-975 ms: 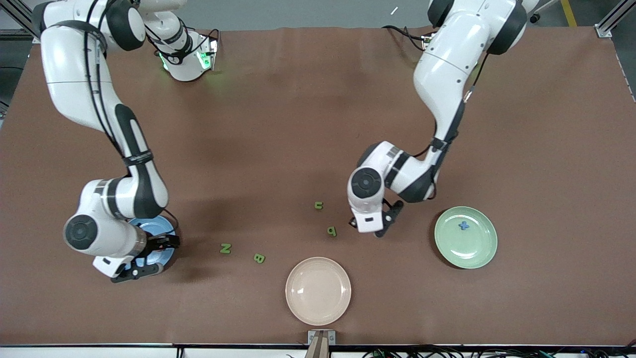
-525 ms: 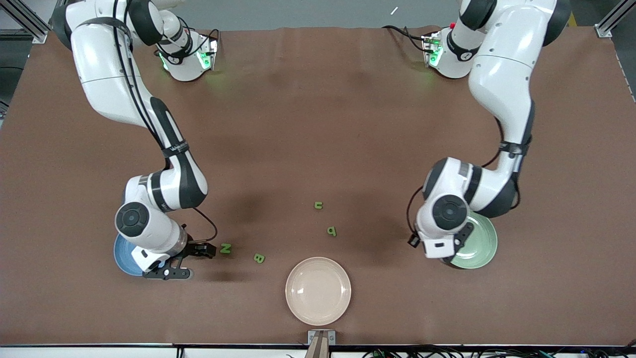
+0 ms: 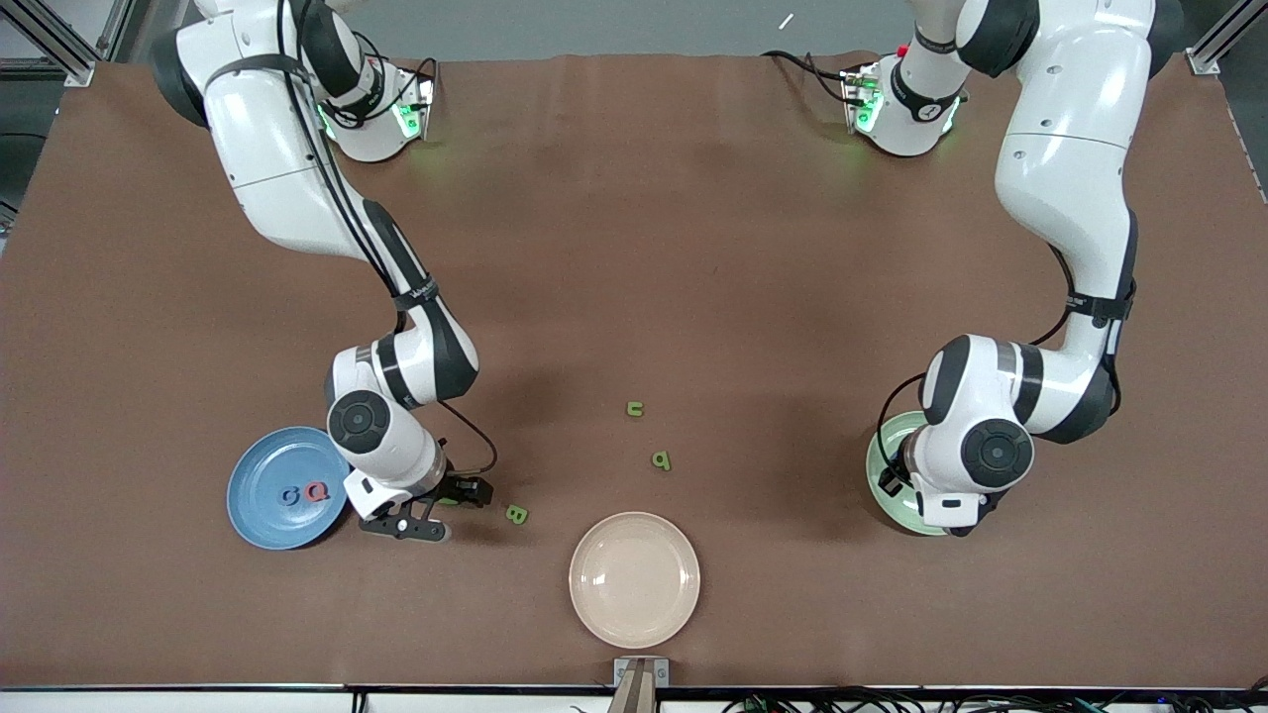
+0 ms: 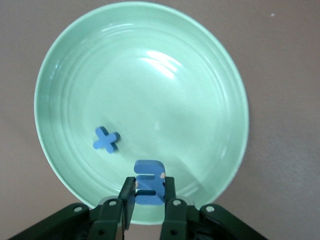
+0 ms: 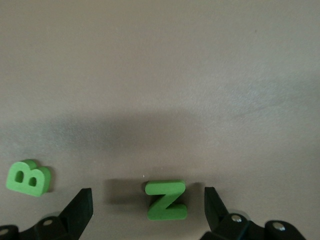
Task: Sort uppercase to blue plate, lowercase to green plate
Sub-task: 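Lower the blue m onto the green plate while the right gripper reaches Z, then grasp the green Z with the right gripper while the left grasps green u, then carry the green Z onto the blue plate and open the right gripper, then grasp the green B with the right gripper, then place the green u on the green plate while the right gripper lifts B, then release the green B on the blue plate while the left gripper reaches b, then grasp the green b with the left gripper while the right returns to rest, then carry the green b onto the green plate and open the left gripper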
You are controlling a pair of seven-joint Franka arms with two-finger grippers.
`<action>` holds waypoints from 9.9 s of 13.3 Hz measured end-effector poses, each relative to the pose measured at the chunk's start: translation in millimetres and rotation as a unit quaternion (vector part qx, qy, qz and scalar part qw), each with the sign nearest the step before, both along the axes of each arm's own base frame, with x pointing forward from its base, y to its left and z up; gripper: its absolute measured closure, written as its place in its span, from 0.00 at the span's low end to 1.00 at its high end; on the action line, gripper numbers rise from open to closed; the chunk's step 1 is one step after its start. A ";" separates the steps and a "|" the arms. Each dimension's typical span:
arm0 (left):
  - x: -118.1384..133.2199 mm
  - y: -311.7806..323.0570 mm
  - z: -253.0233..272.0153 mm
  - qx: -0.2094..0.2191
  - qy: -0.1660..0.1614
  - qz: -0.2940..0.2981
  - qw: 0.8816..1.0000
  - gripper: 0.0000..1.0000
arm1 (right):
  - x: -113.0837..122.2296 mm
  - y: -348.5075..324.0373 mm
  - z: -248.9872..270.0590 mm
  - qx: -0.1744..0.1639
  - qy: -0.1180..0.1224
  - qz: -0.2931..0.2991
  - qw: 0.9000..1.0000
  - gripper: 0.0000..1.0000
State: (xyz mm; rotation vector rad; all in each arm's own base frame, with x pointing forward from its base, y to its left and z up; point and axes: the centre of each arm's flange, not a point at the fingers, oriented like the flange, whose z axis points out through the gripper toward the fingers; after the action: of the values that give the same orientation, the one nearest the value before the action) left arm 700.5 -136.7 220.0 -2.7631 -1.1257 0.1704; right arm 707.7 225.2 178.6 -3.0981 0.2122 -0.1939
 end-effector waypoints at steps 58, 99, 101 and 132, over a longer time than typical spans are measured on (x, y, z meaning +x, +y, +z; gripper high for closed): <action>-156.6 -387.7 -44.3 -0.070 -0.160 -0.496 0.850 0.73 | 12.2 84.8 -4.2 -0.013 -0.065 -0.103 0.993 0.01; -80.6 -307.2 -12.5 -0.095 -0.217 -0.314 0.920 0.14 | 10.6 -303.7 8.7 0.005 0.177 0.209 0.962 0.61; -90.0 -325.9 -30.2 -0.098 -0.236 -0.300 0.919 0.14 | 11.9 -299.4 11.5 0.006 0.174 0.213 0.961 0.56; -111.6 -354.6 -56.2 -0.018 -0.250 -0.364 0.897 0.72 | -131.5 -253.2 424.0 0.004 0.002 0.078 0.997 0.00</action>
State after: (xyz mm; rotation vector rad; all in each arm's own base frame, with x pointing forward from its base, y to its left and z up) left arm 589.0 -491.3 163.7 -3.1179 -0.0629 -0.6381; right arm 576.2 -28.0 602.6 -3.0883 -0.0300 -0.1813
